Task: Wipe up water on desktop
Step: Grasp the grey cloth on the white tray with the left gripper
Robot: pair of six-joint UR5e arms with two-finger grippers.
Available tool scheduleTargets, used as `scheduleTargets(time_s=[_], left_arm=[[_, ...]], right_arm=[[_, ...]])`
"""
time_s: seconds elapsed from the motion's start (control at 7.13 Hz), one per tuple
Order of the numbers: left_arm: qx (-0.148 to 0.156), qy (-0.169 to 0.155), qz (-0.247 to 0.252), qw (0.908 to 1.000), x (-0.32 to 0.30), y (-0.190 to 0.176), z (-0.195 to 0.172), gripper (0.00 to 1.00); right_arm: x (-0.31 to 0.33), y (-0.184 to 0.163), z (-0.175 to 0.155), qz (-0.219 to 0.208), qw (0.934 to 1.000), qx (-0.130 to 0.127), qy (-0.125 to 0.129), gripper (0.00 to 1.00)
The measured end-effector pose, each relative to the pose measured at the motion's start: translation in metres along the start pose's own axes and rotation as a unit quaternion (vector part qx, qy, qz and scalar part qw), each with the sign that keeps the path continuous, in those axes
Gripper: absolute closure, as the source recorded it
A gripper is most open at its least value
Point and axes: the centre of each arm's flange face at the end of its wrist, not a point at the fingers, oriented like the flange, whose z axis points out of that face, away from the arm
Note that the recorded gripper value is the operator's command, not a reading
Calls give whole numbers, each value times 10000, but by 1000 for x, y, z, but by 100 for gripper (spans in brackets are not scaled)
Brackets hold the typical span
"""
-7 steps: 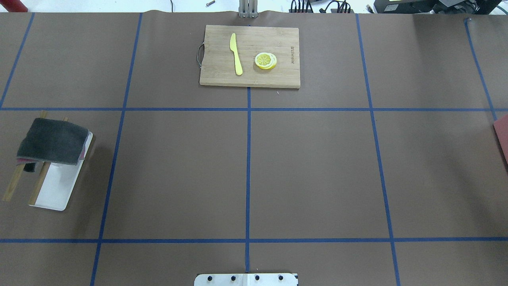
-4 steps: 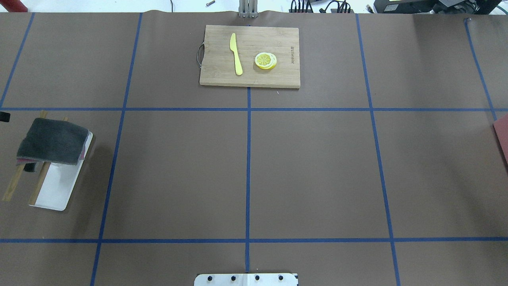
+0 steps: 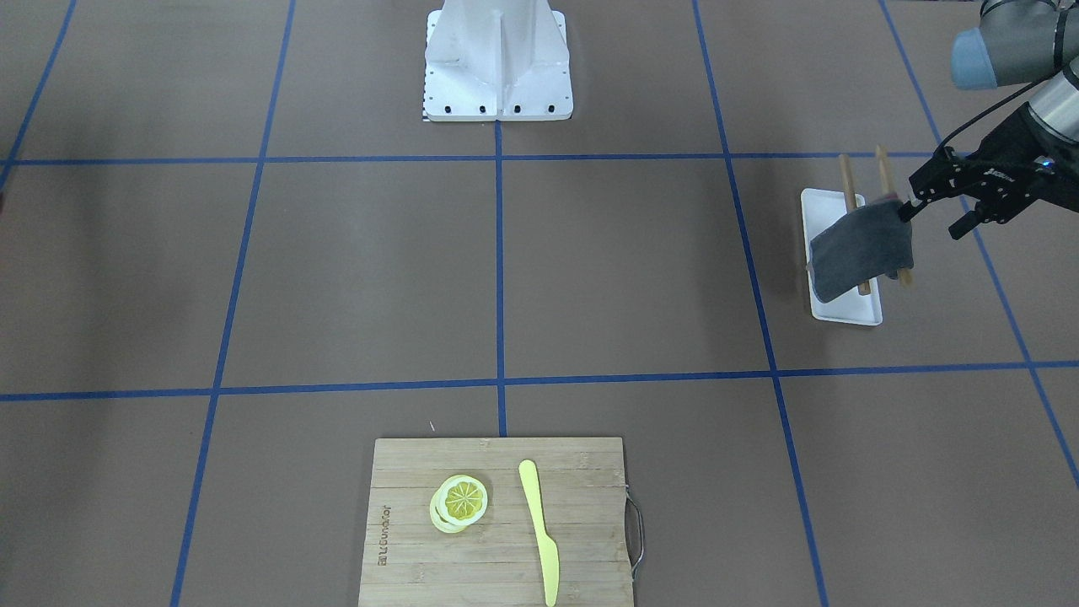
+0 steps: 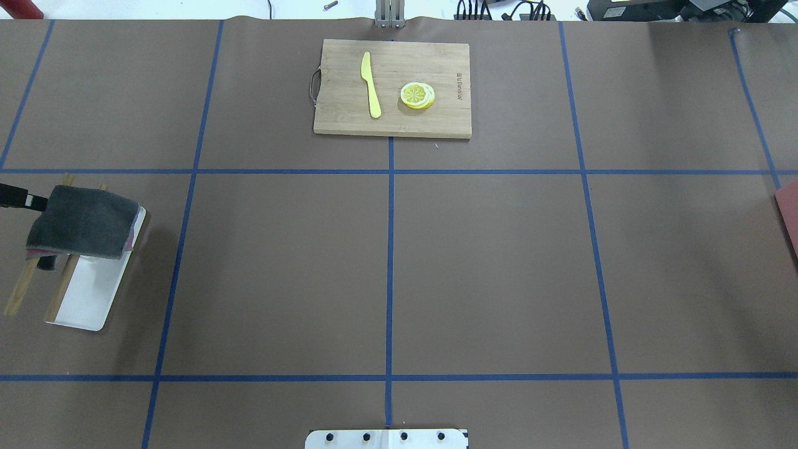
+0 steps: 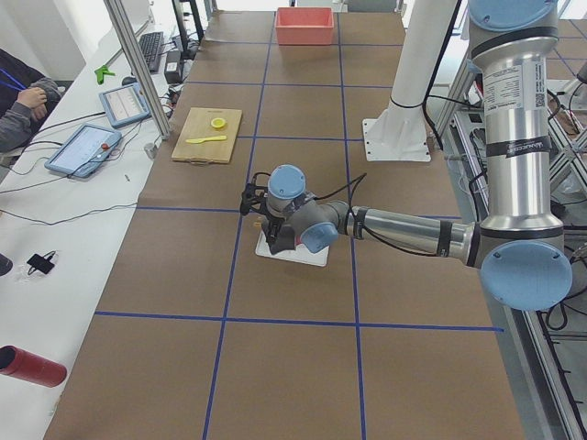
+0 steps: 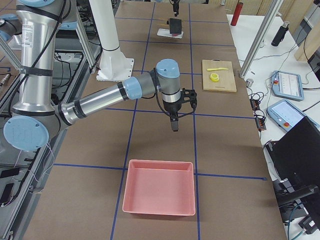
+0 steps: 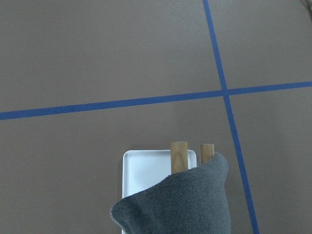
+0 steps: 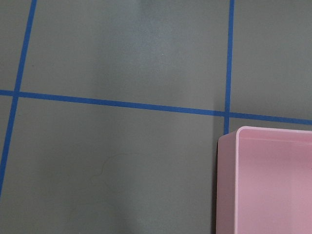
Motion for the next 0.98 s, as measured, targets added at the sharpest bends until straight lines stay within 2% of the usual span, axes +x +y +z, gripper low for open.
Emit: scheduleTargets(time_s=[0.14, 0.98], left_arm=[[-13, 18, 36, 10000, 2, 0, 3, 64], [-88, 34, 76, 9999, 3, 1, 12, 59]], right_arm=[[0, 0, 0, 0, 10000, 0, 0, 0], [1, 0, 0, 1, 10000, -5, 3, 0]])
